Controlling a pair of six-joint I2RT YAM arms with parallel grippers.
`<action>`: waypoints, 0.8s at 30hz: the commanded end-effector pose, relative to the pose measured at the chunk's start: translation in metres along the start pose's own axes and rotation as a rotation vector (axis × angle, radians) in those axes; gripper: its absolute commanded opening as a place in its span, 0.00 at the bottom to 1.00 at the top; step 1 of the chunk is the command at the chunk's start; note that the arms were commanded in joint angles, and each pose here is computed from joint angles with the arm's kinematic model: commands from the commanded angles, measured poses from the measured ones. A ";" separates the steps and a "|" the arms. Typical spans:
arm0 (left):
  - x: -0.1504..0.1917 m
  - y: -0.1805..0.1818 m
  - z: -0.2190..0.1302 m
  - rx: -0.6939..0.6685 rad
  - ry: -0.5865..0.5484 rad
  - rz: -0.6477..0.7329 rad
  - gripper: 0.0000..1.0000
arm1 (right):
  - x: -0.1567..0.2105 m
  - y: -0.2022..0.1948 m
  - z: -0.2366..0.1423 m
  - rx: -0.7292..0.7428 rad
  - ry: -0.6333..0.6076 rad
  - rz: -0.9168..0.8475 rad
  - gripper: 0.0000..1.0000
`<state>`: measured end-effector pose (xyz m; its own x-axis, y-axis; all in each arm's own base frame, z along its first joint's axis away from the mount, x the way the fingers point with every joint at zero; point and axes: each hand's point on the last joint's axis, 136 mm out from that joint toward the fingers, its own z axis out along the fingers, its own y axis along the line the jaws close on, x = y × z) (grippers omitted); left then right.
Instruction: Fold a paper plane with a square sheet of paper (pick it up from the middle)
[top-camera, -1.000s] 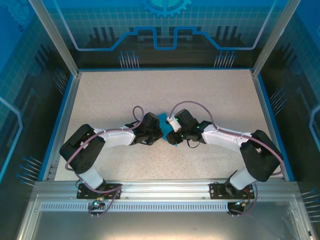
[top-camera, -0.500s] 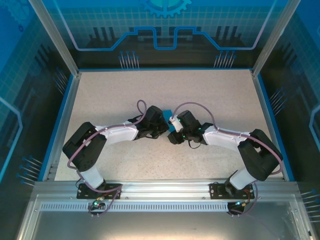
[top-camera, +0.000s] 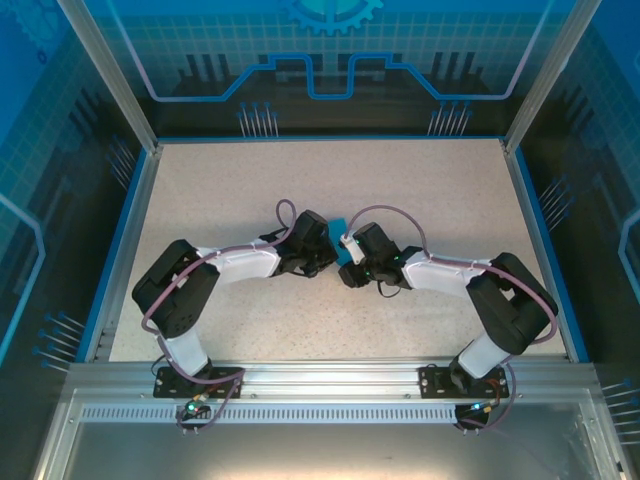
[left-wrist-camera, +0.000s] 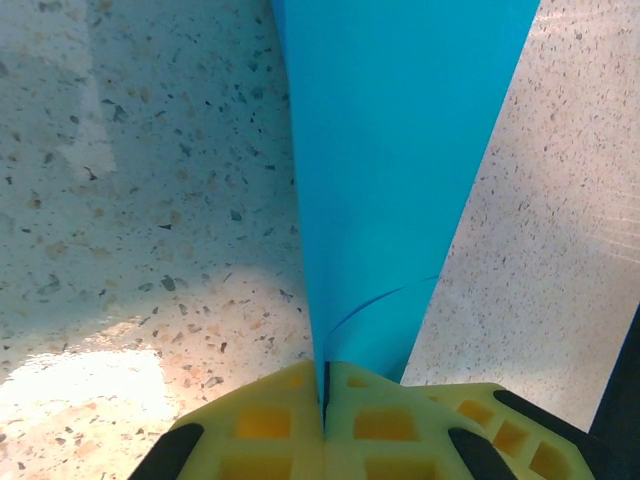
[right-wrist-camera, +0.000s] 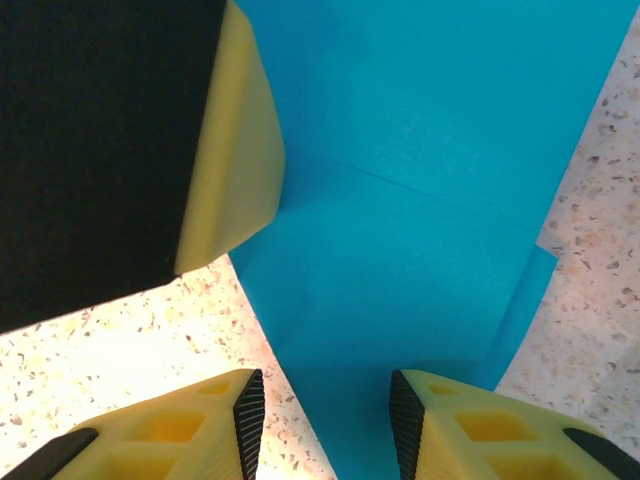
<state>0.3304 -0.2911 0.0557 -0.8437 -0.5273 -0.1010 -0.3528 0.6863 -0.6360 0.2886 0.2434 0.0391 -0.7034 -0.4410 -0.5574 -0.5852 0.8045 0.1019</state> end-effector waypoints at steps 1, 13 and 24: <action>0.000 -0.003 -0.001 -0.006 0.034 -0.003 0.04 | -0.006 -0.005 0.003 0.044 -0.027 -0.031 0.42; -0.001 -0.007 -0.006 0.030 0.065 -0.069 0.04 | -0.008 -0.003 0.011 0.077 -0.043 -0.073 0.43; -0.007 -0.004 -0.018 0.049 0.056 -0.089 0.14 | -0.004 0.006 0.010 0.032 -0.032 -0.077 0.14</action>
<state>0.3336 -0.2869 0.0600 -0.8388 -0.5439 -0.0232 -0.3955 0.6382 -0.6605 0.2978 0.2517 0.0402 -0.6417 -0.4753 -0.6019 -0.6090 0.7928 0.0231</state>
